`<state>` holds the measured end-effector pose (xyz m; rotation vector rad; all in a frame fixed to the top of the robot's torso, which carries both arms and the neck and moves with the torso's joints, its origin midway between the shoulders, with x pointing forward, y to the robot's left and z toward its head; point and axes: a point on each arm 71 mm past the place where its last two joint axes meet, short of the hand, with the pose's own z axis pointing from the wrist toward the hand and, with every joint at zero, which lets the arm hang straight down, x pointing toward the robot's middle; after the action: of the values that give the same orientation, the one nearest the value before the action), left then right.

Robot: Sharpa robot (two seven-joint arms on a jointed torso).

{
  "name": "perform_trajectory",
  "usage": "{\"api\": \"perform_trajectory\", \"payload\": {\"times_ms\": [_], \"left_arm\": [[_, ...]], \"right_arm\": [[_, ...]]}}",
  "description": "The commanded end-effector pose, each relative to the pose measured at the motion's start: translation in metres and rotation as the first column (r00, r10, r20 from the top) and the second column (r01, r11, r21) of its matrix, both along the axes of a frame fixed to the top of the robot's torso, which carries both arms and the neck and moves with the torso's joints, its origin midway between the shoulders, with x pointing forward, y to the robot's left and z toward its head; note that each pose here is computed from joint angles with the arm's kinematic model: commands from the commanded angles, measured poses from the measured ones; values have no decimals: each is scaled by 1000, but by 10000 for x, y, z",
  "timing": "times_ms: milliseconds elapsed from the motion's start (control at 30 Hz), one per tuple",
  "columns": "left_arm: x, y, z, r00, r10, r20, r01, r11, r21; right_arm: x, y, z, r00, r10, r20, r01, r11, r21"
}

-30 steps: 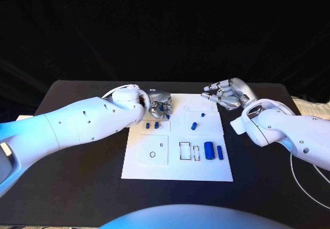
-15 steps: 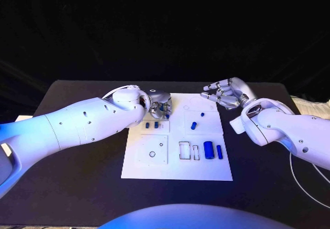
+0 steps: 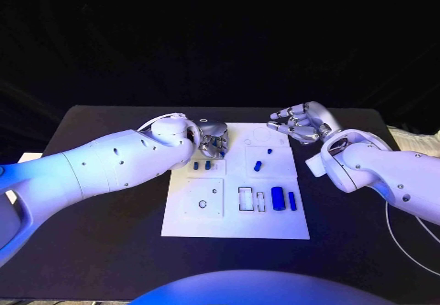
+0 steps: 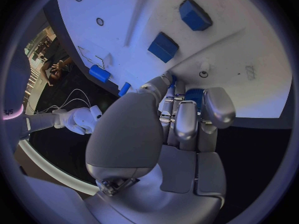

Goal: Assemble the parts on the task board

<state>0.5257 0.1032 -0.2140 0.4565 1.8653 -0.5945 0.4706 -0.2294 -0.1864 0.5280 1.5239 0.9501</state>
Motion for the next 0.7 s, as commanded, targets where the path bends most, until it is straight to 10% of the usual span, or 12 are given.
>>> {"api": "perform_trajectory", "payload": {"times_ms": [33,700], "left_arm": [[1,-14,-44,1000,4,-13,-4,1000,17],[-25,46,-45,1000,25,12,-24,998,-62]], "right_arm": [[-7,24,-2,1000,20,1,-20,1000,-4],[-8,25,-5,1000,25,-2,-25,1000,-5]]}}
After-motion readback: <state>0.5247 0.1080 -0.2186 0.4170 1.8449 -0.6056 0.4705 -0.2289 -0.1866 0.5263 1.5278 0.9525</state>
